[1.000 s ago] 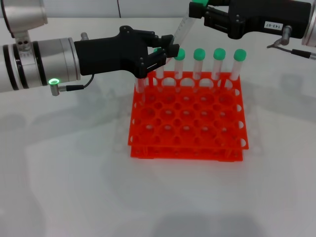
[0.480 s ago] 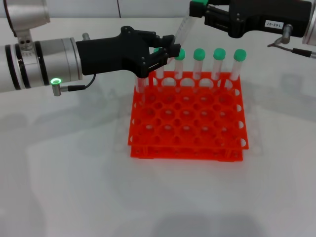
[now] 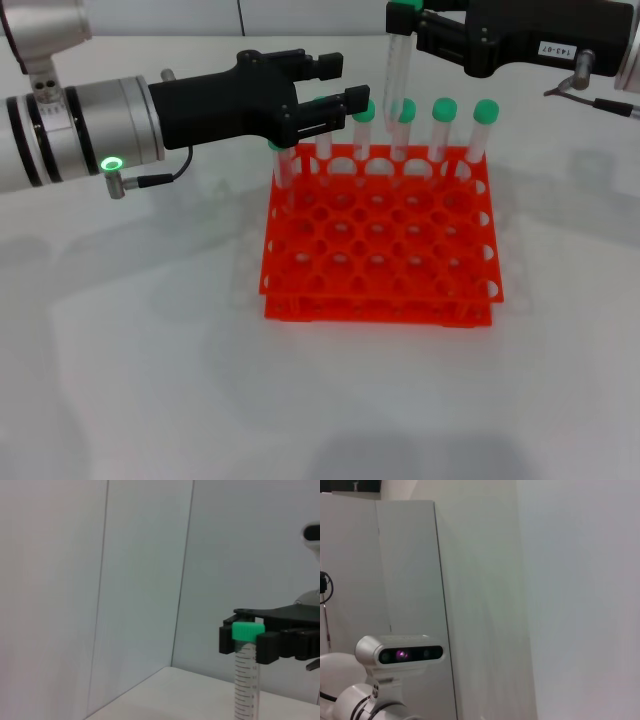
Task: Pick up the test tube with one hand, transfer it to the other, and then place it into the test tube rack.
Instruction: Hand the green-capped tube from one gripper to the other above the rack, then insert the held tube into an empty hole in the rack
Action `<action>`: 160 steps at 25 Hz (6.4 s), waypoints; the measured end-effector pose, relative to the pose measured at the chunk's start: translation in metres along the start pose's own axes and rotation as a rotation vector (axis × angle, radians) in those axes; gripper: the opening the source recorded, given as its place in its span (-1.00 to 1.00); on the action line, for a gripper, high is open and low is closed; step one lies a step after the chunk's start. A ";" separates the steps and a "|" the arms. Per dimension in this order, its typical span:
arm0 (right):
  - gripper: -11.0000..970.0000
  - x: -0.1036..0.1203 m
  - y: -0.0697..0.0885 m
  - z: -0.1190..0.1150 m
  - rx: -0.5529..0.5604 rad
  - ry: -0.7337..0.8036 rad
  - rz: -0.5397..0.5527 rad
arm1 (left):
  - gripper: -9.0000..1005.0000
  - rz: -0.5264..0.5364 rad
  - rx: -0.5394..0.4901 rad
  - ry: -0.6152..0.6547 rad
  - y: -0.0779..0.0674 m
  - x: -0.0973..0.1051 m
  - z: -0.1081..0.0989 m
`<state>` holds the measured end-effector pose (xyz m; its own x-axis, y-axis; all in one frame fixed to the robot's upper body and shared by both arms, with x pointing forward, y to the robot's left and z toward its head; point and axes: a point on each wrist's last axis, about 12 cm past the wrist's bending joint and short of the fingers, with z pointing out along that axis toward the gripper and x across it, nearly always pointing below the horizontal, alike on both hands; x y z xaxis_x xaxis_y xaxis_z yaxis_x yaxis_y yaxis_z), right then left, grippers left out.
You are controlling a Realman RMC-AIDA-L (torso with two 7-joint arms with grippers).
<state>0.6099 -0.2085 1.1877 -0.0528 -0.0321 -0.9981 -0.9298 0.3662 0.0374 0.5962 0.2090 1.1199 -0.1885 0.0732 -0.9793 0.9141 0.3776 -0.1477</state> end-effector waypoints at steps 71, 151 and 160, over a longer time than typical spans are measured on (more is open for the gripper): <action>-0.44 0.054 0.033 0.070 0.139 0.029 -0.003 | 0.73 -0.074 -0.202 0.293 -0.023 0.029 -0.184; -0.44 0.088 0.044 0.070 0.198 -0.001 -0.037 | 0.73 -0.076 -0.175 0.281 -0.026 0.032 -0.175; -0.44 0.092 0.043 0.068 0.203 0.011 -0.034 | 0.73 -0.080 -0.169 0.292 -0.027 0.035 -0.173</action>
<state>0.5896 -0.1319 1.0945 -0.0281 -0.0577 -0.9979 -0.8387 0.5445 -0.0079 0.5025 0.3612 1.1140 -0.3748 0.2892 -0.8808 0.8242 0.5390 -0.1737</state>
